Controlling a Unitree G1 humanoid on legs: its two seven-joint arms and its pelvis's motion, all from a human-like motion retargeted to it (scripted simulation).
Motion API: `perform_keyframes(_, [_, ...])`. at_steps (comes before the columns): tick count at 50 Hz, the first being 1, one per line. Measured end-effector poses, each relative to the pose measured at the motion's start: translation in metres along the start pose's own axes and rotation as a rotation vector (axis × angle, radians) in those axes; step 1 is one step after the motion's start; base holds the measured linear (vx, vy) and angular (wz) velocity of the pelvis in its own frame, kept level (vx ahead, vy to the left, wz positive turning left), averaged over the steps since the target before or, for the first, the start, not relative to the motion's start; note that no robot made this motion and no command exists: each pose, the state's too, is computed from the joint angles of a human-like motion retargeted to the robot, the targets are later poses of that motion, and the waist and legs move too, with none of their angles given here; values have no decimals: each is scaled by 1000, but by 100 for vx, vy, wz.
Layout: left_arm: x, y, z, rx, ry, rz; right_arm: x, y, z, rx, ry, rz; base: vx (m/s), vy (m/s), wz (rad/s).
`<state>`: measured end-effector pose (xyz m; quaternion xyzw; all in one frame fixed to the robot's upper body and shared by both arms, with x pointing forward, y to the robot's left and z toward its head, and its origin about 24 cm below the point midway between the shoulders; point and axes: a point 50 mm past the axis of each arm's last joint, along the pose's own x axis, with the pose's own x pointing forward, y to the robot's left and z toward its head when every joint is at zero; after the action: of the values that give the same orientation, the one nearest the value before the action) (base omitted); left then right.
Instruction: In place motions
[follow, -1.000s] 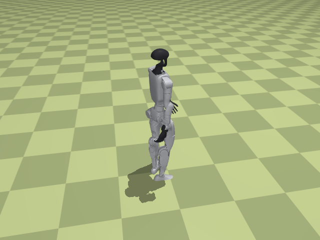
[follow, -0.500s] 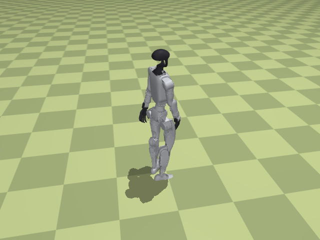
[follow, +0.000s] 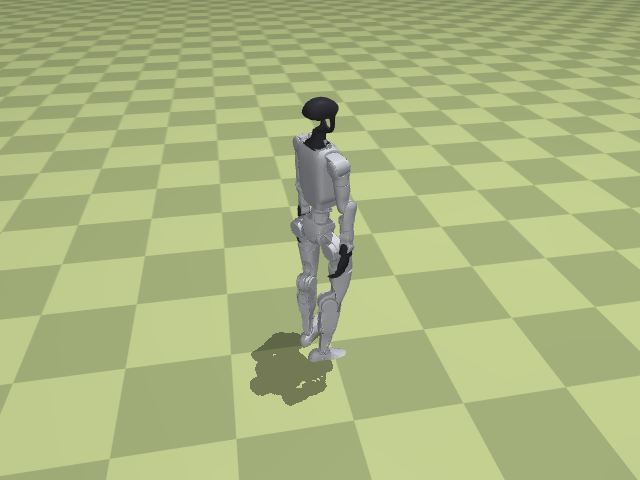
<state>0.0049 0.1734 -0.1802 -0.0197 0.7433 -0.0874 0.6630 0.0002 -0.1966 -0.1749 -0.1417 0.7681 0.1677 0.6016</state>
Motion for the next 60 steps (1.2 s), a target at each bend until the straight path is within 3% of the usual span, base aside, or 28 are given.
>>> perform_keyframes(10, [-1,5,-10,-79,17,8,5,4,-18,228,-50,19,1,-1,-16])
perform_keyframes(26, [1,-5,-38,-123,126,-30,-1,3,30,32,-190,19,0,0,-1])
perform_keyframes(60, [2,-6,-32,-148,96,-30,0,4,26,25,-173,24,-1,0,0])
